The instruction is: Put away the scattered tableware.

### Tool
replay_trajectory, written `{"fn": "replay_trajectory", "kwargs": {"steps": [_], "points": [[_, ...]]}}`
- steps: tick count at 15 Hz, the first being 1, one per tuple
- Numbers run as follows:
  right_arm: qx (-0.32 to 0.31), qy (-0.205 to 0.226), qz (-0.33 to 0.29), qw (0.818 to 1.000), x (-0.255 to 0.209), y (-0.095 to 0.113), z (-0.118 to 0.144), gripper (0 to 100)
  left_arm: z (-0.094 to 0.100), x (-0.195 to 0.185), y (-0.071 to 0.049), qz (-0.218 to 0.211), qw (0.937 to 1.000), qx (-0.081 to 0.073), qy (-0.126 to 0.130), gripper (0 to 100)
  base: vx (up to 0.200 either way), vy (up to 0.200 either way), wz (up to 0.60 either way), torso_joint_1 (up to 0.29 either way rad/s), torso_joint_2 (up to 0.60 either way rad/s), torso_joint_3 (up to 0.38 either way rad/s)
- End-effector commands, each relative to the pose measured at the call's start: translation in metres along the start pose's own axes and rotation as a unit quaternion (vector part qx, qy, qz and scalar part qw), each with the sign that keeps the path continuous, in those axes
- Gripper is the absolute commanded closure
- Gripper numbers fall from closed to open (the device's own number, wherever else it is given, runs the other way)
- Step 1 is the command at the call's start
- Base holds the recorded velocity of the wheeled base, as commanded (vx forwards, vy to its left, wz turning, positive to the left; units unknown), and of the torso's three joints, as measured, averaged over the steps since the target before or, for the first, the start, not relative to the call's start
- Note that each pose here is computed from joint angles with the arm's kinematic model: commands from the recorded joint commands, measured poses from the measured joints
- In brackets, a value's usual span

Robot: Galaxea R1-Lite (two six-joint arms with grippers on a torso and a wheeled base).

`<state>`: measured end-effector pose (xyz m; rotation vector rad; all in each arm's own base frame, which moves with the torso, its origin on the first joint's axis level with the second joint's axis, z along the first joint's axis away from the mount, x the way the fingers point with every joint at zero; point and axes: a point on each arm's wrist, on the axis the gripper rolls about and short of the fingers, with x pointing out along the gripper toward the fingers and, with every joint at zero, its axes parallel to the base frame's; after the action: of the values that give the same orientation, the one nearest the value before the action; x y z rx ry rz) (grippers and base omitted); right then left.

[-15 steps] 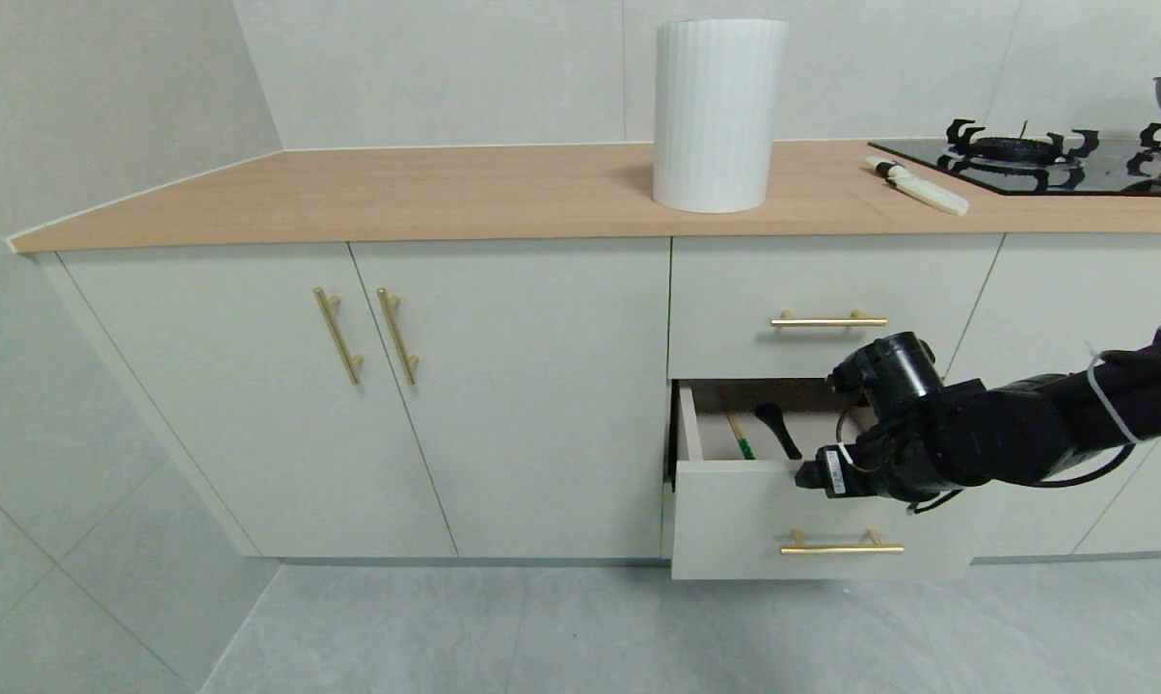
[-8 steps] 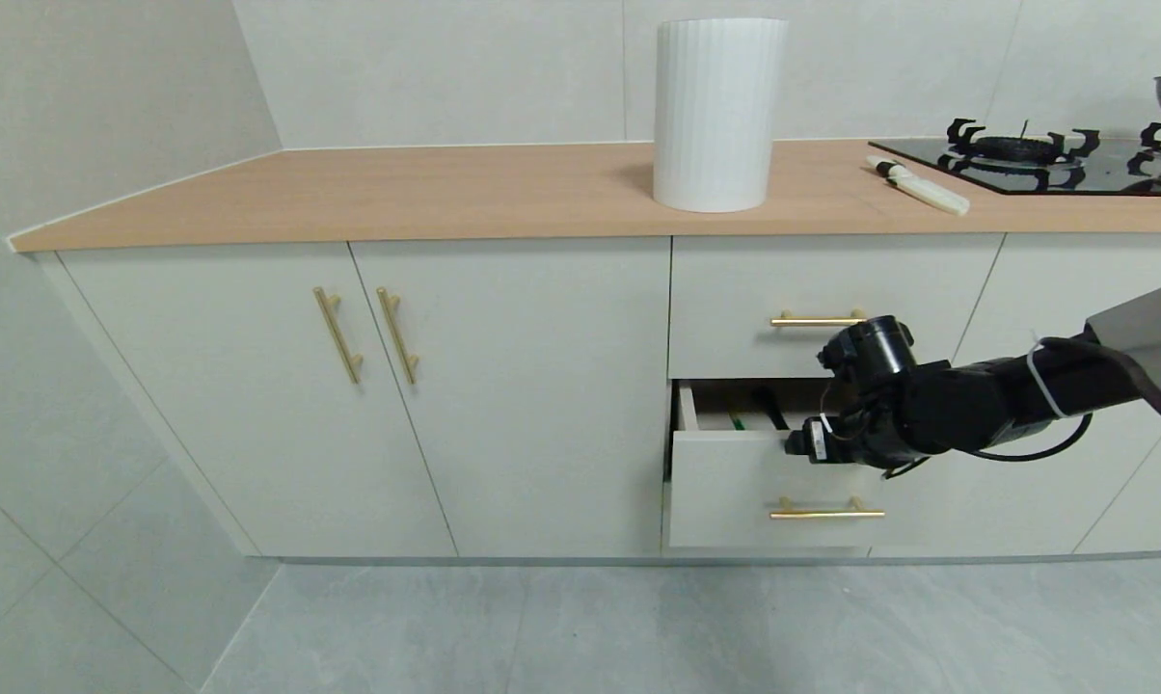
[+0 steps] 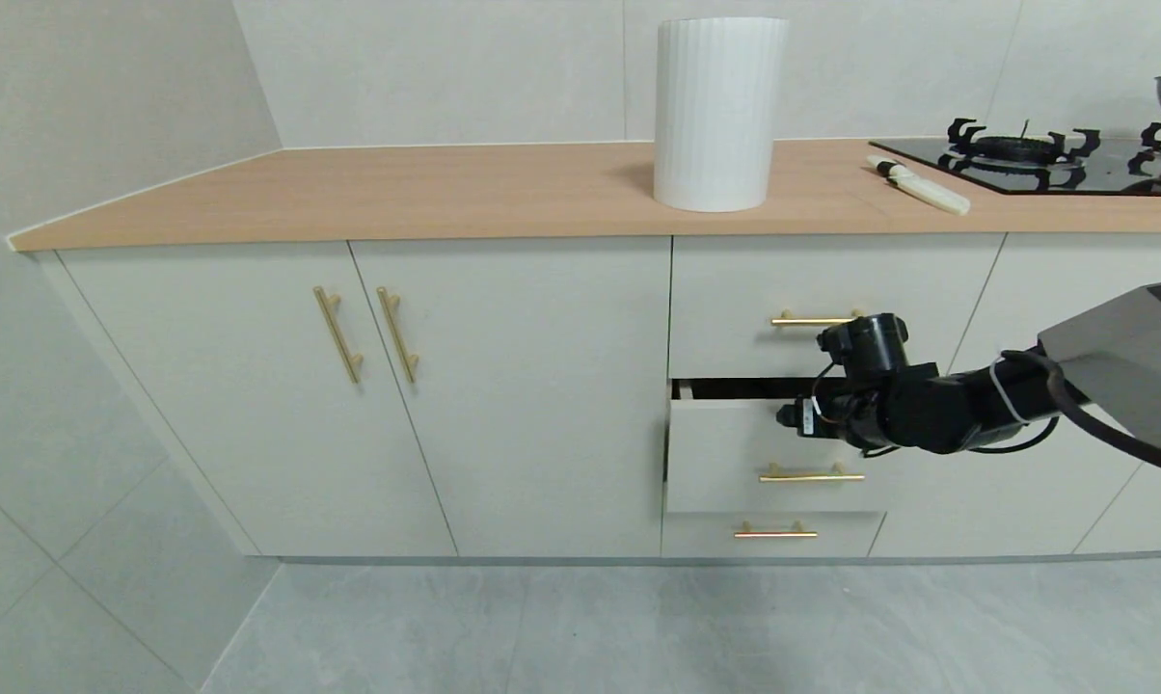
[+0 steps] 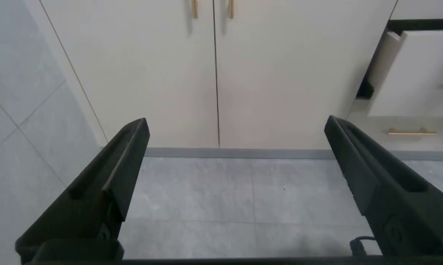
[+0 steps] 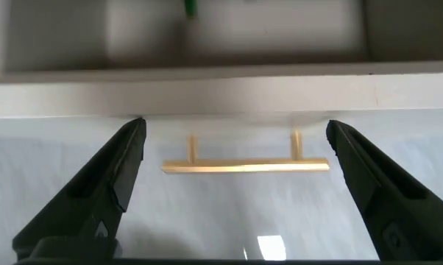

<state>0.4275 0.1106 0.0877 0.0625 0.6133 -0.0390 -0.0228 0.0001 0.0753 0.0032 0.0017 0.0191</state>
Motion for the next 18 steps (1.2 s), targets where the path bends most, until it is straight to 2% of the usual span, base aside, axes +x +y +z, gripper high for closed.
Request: {"fn": "replay_trajectory", "kwargs": {"steps": [1,9,15,18], "points": [[0.005,-0.010,-0.001,1.000,0.013,-0.002,-0.004,0,0.000,0.000,0.000,0.000,1.0000,0.000,0.001,0,0.000,0.000,0.00,0.000,0.00,0.000],[0.028,-0.081,0.004,0.996,0.040,-0.007,-0.007,0,0.000,0.000,0.000,0.000,1.0000,0.000,0.001,0,0.000,0.000,0.00,0.000,0.00,0.000],[0.041,-0.102,-0.005,0.994,0.054,-0.013,-0.005,0,0.000,0.000,0.000,0.000,1.0000,0.000,0.001,0,0.000,0.000,0.00,0.000,0.00,0.000],[0.064,-0.129,-0.007,0.990,0.063,-0.013,0.002,0,0.000,0.000,0.000,0.000,1.0000,0.000,0.001,0,0.000,0.000,0.00,0.000,0.00,0.000]]}}
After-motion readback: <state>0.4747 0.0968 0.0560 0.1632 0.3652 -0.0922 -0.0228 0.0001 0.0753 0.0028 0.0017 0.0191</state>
